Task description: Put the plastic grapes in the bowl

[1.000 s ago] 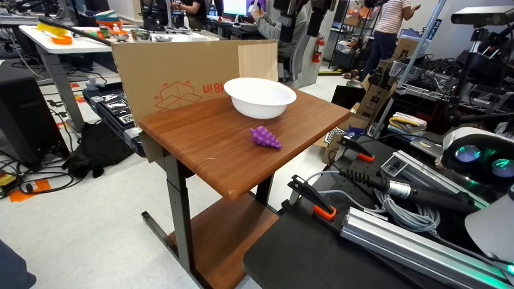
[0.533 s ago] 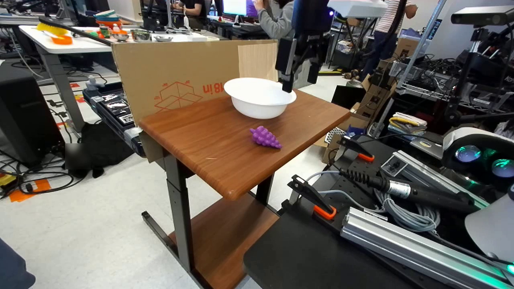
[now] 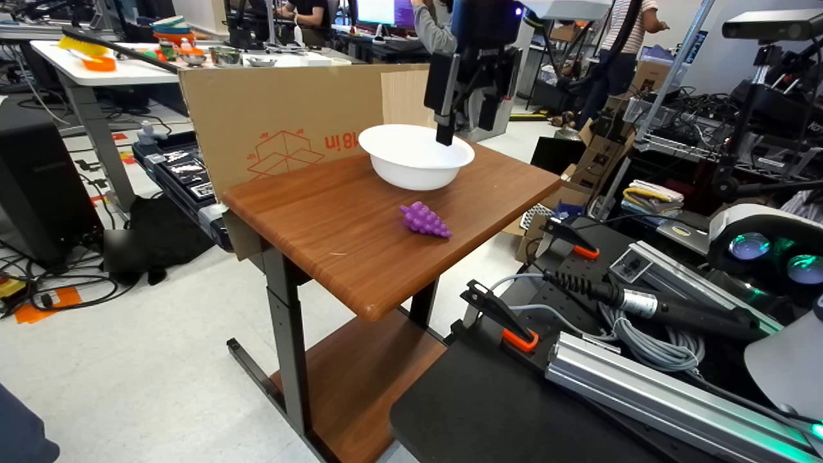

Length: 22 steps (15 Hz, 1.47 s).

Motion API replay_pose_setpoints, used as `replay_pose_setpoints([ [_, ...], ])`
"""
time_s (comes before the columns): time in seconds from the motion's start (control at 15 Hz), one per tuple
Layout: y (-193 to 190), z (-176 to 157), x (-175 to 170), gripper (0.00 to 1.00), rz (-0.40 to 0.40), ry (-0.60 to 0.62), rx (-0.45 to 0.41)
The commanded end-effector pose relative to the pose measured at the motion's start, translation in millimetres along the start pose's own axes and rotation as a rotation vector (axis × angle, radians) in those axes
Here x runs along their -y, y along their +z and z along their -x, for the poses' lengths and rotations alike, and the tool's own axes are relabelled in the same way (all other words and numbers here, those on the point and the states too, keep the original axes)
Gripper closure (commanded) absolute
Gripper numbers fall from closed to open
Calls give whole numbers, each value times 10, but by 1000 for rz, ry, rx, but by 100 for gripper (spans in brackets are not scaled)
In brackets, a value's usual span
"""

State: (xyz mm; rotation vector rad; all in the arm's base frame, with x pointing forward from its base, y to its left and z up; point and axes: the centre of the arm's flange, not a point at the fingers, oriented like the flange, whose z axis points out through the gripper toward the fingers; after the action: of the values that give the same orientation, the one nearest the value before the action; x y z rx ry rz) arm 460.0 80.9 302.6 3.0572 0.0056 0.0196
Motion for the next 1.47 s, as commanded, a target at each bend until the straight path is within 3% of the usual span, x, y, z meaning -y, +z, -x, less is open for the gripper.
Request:
replay_pose_setpoints([
  [0.0, -6, -64, 382, 0, -7, -16, -14],
  [0.27, 230, -147, 568, 0, 1, -8, 37],
  [0.87, 1001, -540, 433, 0, 75, 131, 163],
  [1.33, 1250, -632, 633, 0, 78, 120, 204],
  [1.4, 1273, -631, 668, 25, 80, 113, 204],
])
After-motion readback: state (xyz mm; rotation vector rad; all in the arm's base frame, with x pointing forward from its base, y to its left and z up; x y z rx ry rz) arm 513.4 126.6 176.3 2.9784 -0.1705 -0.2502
